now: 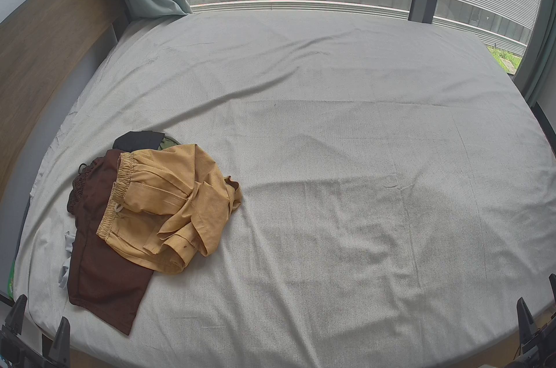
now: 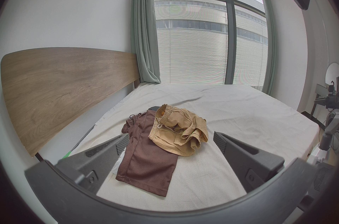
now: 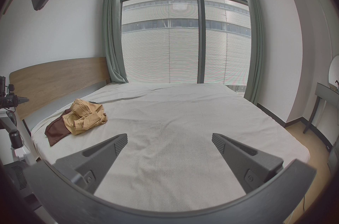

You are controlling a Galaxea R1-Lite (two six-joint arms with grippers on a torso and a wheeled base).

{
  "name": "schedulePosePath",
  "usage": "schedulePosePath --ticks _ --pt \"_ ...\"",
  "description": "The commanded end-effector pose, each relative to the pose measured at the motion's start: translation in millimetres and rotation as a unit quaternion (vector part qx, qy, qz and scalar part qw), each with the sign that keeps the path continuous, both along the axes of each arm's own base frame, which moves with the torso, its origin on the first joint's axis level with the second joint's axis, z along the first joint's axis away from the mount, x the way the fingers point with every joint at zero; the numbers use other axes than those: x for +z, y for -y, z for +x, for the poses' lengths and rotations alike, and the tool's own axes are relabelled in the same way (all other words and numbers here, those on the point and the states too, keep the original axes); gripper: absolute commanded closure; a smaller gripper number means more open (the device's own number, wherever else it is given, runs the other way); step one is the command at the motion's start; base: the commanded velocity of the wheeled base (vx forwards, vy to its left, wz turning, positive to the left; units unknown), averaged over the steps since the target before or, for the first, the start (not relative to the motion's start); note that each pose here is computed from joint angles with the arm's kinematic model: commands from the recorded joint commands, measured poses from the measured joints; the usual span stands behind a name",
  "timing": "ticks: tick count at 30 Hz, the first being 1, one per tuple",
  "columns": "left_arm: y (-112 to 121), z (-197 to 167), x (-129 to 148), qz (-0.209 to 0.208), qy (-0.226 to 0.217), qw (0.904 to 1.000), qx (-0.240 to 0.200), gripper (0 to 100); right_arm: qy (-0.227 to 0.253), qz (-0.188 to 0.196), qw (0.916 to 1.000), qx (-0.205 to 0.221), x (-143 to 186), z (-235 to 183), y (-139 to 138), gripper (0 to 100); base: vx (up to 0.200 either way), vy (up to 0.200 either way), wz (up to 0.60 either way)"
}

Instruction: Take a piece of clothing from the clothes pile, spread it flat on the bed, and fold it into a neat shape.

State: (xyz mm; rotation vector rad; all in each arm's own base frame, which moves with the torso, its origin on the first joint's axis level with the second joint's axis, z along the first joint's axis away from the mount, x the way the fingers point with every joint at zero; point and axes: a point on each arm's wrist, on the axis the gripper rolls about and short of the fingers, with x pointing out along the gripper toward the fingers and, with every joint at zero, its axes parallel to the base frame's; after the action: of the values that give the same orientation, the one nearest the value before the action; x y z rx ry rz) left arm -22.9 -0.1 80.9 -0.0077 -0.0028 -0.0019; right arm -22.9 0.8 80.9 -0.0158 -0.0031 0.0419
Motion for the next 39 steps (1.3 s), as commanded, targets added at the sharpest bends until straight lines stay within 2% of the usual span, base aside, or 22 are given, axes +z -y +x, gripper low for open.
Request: schedulePosePath --ticks 1,18,21,23,24,27,39 --pt "0 0 -5 0.0 0.0 1.0 0.0 0 -0.004 -0.001 1.0 0.001 -5 1 0 0 0.0 0.0 0.0" --pt "0 0 -4 0.005 0.006 1.0 0.004 0 -0.004 -0.001 1.0 0.0 -5 1 0 0 0.0 0.0 0.0" --pt "0 -5 20 0.006 0.058 0.9983 0.011 0 -0.004 -0.002 1.0 0.0 -5 1 0 0 0.0 0.0 0.0" --pt "0 -6 25 0.007 0.06 0.9981 0.009 0 -0.004 -0.003 1.0 0.0 -5 1 0 0 0.0 0.0 0.0" --pt "0 -4 25 0.008 0.042 0.9991 -0.001 0 -0.004 -0.004 1.0 -0.001 -5 1 0 0 0.0 0.0 0.0" --pt "0 -1 27 0.008 0.026 0.9995 -0.019 0 -0.004 -0.004 1.0 -0.001 -5 1 0 0 0.0 0.0 0.0" --pt "0 21 55 0.004 -0.038 0.9982 -0.046 0 -0.003 -0.002 1.0 0.0 -4 1 0 0 0.0 0.0 0.0"
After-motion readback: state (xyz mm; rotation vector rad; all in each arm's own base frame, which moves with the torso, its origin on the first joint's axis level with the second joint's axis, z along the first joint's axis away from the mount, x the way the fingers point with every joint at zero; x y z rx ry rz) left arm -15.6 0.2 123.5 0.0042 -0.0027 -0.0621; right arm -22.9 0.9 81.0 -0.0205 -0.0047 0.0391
